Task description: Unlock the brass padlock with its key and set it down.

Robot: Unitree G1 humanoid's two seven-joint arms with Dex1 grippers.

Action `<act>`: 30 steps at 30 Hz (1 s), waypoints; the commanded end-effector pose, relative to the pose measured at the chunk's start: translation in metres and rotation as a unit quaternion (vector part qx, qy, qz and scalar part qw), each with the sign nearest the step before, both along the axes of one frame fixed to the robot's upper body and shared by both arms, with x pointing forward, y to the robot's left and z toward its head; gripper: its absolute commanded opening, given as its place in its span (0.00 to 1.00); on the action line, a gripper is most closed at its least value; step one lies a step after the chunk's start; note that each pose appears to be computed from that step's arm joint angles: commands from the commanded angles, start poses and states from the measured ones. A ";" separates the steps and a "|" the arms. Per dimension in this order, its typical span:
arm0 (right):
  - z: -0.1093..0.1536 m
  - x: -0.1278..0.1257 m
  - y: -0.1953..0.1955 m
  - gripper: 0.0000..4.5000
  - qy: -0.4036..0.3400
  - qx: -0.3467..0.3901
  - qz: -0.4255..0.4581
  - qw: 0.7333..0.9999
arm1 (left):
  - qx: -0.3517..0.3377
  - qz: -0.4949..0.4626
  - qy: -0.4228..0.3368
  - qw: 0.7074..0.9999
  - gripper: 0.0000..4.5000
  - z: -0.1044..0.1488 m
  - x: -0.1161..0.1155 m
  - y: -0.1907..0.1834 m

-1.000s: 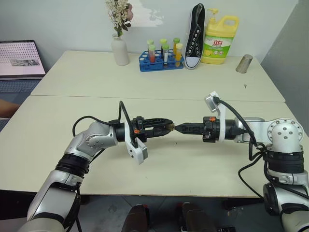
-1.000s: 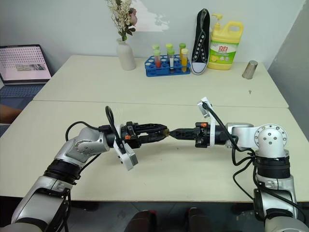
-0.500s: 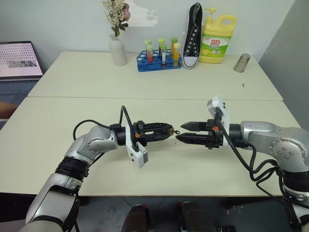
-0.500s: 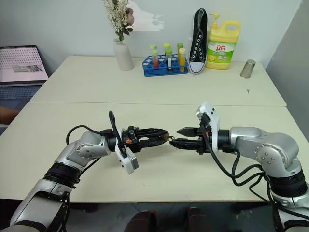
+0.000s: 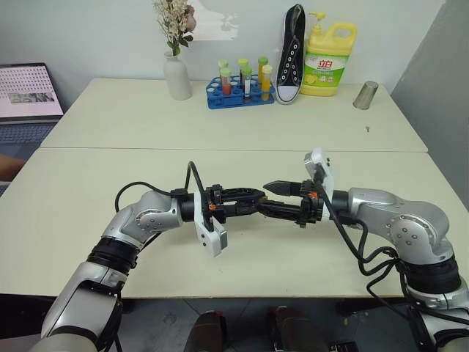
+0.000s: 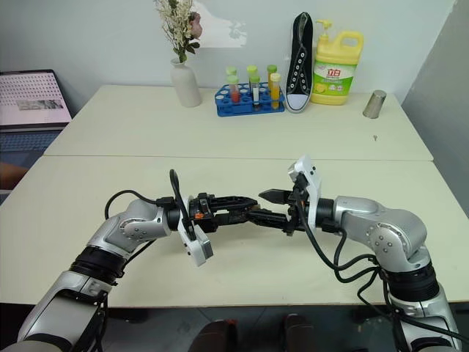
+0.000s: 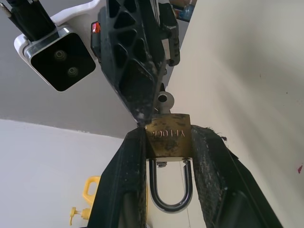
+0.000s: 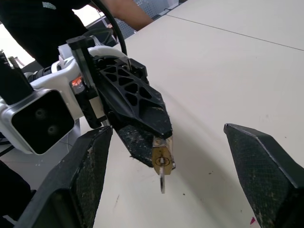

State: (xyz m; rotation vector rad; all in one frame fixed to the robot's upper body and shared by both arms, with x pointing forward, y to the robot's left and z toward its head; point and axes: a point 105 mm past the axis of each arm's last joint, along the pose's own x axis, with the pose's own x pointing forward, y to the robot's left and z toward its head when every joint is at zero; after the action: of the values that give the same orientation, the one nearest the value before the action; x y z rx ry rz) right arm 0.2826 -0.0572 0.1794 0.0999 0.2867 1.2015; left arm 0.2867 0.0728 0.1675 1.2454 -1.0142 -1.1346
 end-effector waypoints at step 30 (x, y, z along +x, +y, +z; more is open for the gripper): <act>0.011 0.000 0.005 0.03 -0.022 0.013 0.029 0.999 | -0.023 0.009 0.014 1.000 0.66 0.009 -0.002 0.004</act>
State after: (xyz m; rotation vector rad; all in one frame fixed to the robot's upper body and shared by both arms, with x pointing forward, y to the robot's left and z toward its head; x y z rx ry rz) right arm 0.2839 -0.0548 0.1767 0.1022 0.2970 1.2326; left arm 0.2892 0.0779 0.1674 1.2177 -0.9609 -1.1117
